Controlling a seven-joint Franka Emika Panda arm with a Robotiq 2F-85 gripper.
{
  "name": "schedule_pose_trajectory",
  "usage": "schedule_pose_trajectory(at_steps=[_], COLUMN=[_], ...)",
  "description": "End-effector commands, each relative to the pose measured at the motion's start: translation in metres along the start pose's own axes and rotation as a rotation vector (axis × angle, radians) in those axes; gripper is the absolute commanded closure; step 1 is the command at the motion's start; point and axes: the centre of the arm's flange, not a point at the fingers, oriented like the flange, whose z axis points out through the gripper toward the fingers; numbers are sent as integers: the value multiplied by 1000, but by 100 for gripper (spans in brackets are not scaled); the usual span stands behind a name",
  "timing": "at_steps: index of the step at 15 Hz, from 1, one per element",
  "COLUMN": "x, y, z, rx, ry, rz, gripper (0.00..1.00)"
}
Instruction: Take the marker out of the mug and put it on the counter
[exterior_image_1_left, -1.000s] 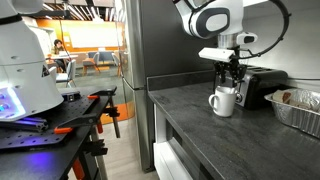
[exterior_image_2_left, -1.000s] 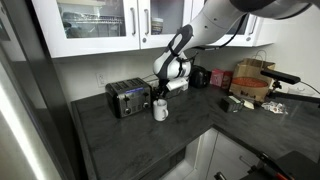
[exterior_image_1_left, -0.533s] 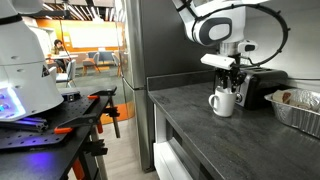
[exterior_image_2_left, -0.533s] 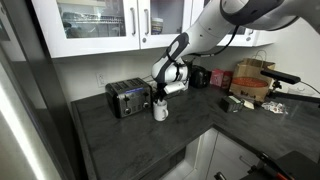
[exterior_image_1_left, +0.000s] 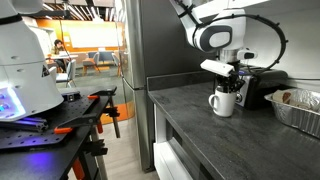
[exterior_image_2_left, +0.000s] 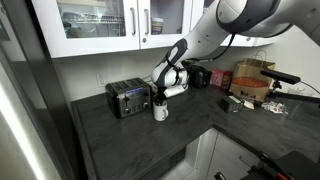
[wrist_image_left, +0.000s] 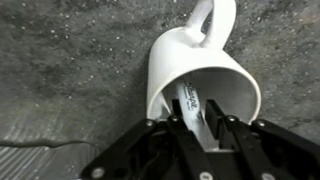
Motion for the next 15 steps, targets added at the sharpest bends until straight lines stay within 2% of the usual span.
schedule_pose_trajectory(at_steps=[1,3,7,9,15], x=[8,7,4,2,-18], y=[2,2,-6,-9,3], z=[1,-4,-37,-56,-124], rx=[-13,-16,-8,-6,-95], ry=[3,4,10,42,167], rz=[8,6,-16,-16,70], gripper=[99,94,94,94,94])
